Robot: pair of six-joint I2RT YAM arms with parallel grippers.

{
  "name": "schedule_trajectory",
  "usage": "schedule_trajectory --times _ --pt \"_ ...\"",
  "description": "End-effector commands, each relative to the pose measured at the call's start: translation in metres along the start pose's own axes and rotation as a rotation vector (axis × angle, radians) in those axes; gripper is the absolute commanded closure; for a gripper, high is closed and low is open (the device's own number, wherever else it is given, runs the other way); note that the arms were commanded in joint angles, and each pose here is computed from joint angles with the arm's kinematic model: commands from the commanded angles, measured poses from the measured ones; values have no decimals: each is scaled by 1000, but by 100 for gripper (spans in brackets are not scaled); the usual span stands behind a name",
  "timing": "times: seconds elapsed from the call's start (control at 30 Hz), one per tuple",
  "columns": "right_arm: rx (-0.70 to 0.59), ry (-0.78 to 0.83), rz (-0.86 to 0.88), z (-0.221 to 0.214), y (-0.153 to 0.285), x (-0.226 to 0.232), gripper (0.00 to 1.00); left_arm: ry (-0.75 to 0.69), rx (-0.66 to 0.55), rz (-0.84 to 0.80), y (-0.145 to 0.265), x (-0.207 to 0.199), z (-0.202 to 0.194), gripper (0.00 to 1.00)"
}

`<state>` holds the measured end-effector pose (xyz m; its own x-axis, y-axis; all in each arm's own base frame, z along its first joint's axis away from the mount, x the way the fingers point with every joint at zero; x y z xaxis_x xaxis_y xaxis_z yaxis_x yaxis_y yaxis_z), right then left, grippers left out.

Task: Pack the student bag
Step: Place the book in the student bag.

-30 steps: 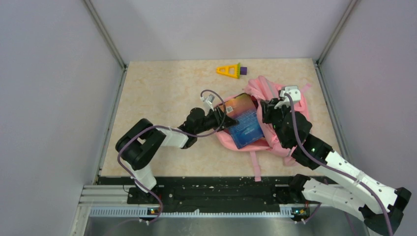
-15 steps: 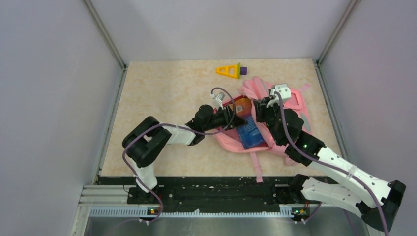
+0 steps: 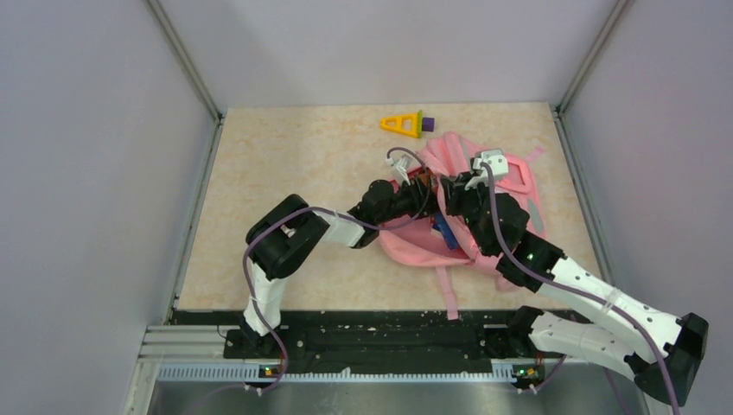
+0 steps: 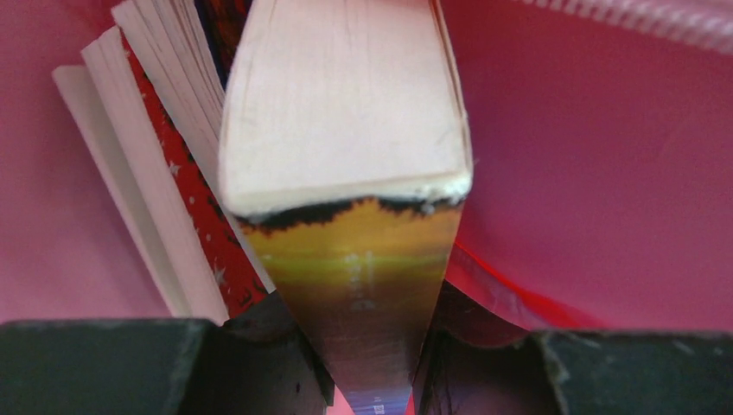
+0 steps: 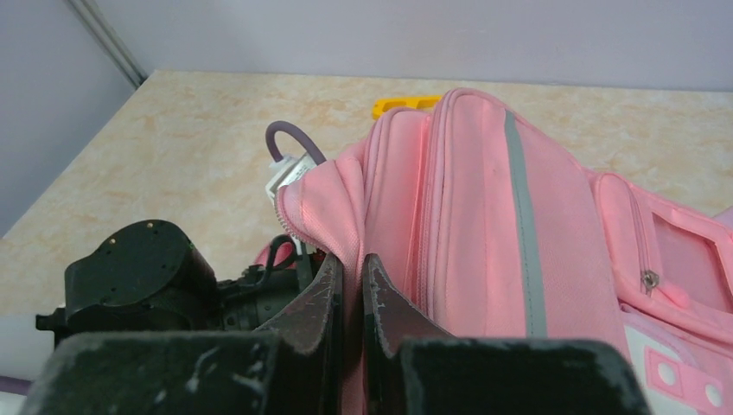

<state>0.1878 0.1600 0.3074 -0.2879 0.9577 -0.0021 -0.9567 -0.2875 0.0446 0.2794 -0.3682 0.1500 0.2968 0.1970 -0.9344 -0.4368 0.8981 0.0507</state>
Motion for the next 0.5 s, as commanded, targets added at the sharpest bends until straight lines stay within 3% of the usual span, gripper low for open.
schedule_trajectory --times 0.0,0.07,0.33,0.47 --pt "-224 -162 53 48 -1 8 100 -153 -163 -170 -24 -37 24 100" --pt "-220 -156 43 46 -1 7 100 -172 -139 -135 -26 -31 20 90" --pt "-224 -153 -7 44 3 0 100 -314 -160 45 8 -27 22 26" --pt "-230 -150 -20 47 6 -4 100 -396 -164 139 38 -35 23 18"
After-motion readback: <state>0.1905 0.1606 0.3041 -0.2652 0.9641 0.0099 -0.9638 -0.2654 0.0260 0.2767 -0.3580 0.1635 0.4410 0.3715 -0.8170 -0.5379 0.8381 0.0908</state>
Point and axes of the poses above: each gripper's point midway between its finger pads, its own y axis back along the fingers, its own x axis along the line the jaws close on, z = x × y, the point moved 9 cm from there along y, back along the fingers, and after that the axes turned 9 degrees about y, right-handed, at the moved point
